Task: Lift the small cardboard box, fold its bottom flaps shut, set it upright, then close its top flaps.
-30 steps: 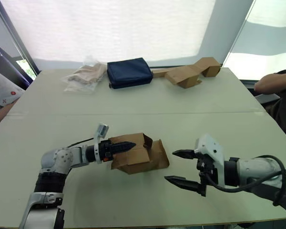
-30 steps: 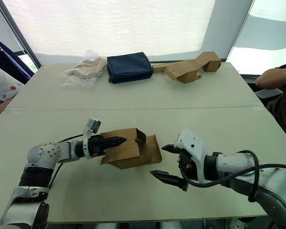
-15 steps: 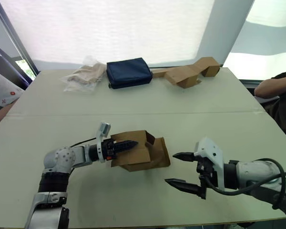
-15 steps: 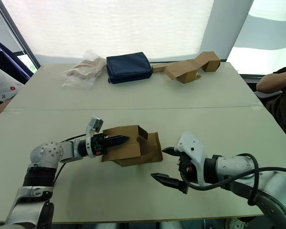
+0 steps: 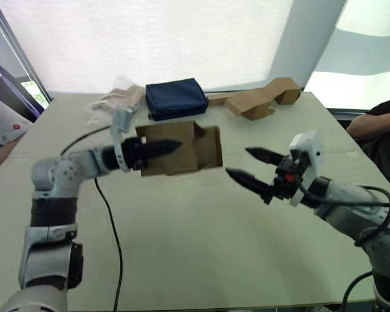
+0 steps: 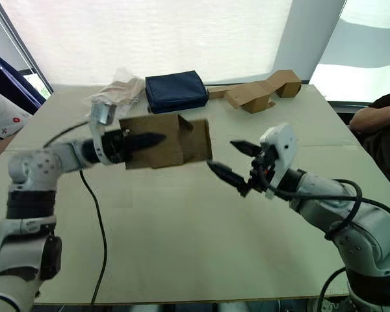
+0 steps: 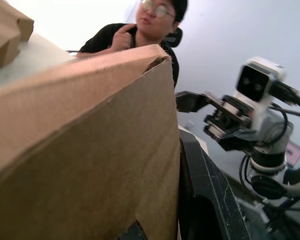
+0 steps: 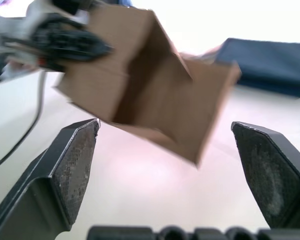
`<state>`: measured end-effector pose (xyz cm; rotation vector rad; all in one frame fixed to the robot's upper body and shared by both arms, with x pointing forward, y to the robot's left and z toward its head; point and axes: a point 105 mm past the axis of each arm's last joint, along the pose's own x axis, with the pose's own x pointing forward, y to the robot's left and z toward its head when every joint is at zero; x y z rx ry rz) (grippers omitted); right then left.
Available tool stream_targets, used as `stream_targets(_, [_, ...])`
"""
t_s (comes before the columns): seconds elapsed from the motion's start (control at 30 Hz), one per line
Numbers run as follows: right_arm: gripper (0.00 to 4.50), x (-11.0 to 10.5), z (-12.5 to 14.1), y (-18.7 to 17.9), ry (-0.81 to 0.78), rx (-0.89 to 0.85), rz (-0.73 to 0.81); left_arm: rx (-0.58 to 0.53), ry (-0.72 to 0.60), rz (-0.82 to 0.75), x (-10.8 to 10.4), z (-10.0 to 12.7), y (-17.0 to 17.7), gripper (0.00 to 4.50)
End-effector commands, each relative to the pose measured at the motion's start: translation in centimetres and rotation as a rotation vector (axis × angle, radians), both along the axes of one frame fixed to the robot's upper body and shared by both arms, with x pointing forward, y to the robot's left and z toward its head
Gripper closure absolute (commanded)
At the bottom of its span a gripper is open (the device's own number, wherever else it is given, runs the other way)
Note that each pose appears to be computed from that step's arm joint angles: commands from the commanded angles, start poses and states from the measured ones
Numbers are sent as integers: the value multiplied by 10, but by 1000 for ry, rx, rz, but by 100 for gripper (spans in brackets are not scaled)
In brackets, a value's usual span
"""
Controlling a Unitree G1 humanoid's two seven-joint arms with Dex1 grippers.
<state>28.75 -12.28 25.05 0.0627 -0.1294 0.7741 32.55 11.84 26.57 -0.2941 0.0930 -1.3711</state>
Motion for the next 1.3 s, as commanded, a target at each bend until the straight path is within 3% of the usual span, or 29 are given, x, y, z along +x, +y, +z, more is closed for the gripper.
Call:
stream_targets(0.03, [74, 13, 31, 4, -93, 130, -63, 69, -154, -52, 0, 22, -2, 450])
stream_targets(0.23, [294, 21, 72, 15, -163, 373, -65, 108, -275, -122, 5, 51, -10, 450])
stream_targets(0.3, [388, 20, 77, 18, -168, 403, -60, 119, -296, -144, 4, 53, -12, 450])
stream_targets(0.37, [448, 18, 77, 21, -167, 405, -53, 119, -312, -156, 4, 53, -14, 450])
stream_targets(0.93, [448, 8, 42, 58, -93, 257, 78, 56, -314, -181, 0, 55, -17, 450])
stream_targets(1.13, [448, 9, 49, 65, -114, 284, 108, 66, -280, -282, -20, 50, -20, 450])
stream_targets(1.3, [448, 7, 56, 69, -135, 302, 133, 73, -274, -277, -21, 47, -19, 450])
